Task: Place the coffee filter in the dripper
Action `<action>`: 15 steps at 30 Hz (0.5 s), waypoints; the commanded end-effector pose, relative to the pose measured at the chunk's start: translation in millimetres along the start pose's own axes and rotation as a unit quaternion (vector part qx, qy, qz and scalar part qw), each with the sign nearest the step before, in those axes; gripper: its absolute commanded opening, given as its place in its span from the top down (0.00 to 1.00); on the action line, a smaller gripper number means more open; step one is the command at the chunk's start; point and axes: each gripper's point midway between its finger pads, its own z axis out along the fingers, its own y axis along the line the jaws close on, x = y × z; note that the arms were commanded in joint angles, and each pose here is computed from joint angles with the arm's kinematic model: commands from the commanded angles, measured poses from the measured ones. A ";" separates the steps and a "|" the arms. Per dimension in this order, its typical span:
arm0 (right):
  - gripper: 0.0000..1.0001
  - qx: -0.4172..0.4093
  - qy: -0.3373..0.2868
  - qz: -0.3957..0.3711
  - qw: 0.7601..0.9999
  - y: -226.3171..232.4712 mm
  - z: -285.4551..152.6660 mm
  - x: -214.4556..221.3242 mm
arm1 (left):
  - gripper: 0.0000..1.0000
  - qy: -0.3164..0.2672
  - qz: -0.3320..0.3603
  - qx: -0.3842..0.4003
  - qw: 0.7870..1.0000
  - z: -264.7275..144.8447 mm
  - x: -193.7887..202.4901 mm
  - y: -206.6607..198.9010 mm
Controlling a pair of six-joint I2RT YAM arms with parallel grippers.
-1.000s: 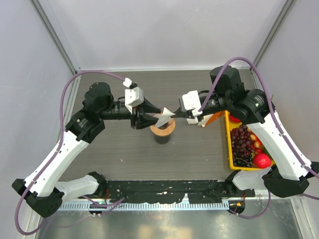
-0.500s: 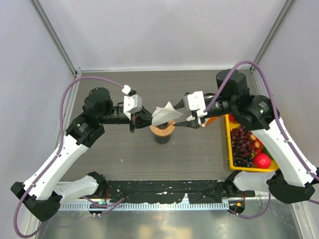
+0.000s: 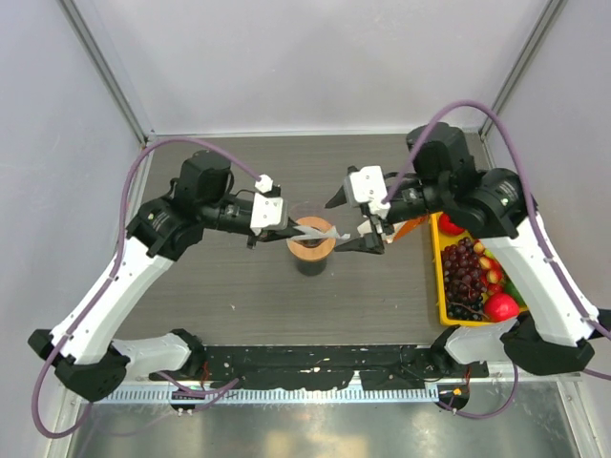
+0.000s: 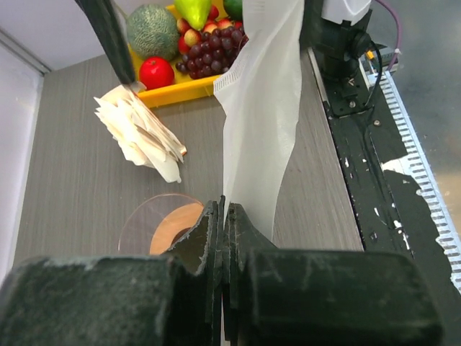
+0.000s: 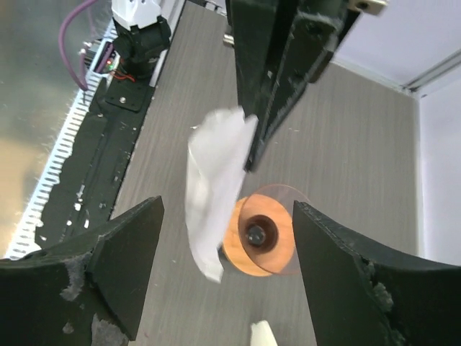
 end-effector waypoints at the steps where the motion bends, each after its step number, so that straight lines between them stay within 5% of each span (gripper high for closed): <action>1: 0.29 0.009 0.006 0.058 0.998 -12.7 18.6 4.0 | 1.00 0.033 0.009 0.007 0.999 1.8 3.0 7.2; 7: 0.70 0.014 0.034 0.037 0.999 -15.8 19.4 18.9 | 1.00 0.065 0.013 -0.011 0.998 0.9 12.7 14.7; 12: 0.95 0.025 0.046 0.018 0.998 -18.2 18.1 26.4 | 1.00 0.080 -0.015 -0.030 0.996 -0.7 14.9 23.3; 15: 0.95 0.057 0.050 0.000 0.997 -28.4 15.7 29.3 | 0.71 0.052 -0.062 -0.061 0.995 -2.2 7.4 30.0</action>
